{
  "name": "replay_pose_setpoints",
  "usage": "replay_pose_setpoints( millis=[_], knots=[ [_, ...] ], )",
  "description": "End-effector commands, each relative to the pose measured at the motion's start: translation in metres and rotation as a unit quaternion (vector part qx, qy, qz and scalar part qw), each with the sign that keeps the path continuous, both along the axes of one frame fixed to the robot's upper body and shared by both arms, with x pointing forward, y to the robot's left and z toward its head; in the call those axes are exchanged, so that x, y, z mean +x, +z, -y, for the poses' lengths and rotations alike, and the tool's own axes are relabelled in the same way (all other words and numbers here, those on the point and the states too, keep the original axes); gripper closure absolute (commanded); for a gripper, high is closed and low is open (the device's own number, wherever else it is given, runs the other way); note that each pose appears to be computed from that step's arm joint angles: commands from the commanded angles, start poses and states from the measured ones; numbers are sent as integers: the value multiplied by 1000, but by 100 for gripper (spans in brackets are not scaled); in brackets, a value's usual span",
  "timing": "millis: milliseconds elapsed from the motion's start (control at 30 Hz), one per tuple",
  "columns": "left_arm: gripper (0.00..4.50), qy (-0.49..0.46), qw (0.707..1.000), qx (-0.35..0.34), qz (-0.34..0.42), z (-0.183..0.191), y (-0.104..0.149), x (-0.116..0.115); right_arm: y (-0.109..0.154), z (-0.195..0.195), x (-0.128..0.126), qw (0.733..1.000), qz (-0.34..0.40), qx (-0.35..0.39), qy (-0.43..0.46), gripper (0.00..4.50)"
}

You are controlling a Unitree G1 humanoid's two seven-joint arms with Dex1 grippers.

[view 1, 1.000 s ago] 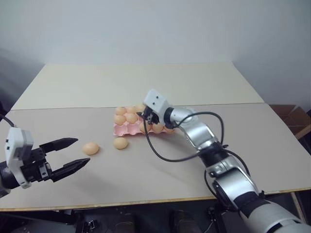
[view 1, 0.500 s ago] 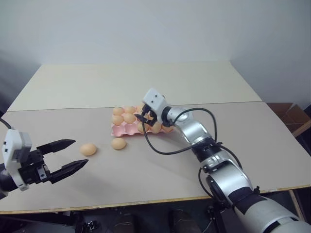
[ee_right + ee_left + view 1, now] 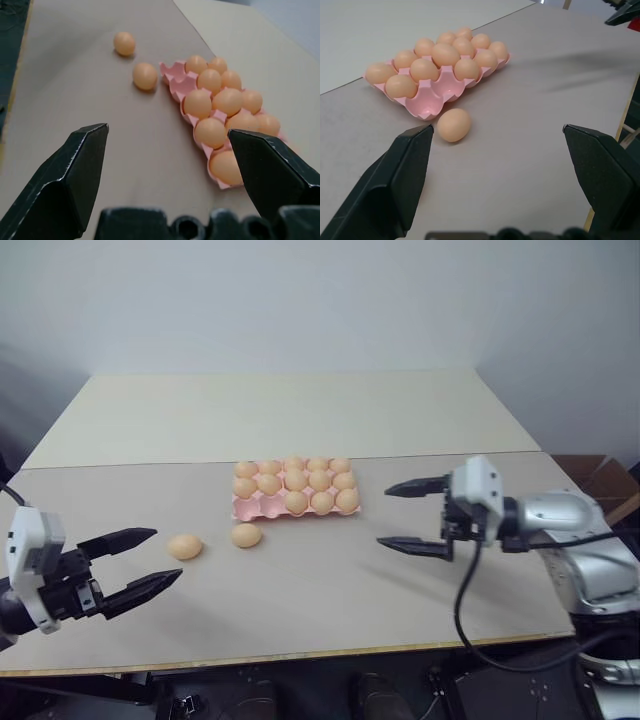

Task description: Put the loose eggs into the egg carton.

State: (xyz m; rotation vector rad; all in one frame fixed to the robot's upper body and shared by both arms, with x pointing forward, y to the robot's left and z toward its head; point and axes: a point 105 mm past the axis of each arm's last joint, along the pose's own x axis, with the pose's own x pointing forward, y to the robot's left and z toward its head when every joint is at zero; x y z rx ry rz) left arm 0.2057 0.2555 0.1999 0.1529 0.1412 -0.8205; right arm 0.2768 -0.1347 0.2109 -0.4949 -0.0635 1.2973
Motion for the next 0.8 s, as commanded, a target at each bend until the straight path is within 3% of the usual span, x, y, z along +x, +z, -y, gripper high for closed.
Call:
replay_pose_setpoints(
  millis=[33, 500, 800],
  knots=[
    [0, -6, 1000, 7, 11, 1, 5, -1, 3, 11, -8, 1000, 6, -14, 2, 4],
    [0, 9, 1000, 18, 10, 0, -3, 4, -4, 14, -17, 1000, -2, -29, -4, 4],
    [0, 97, 989, 108, 14, -37, -14, 31, -7, 10, -20, 1000, -3, -30, 3, 4]
  ],
)
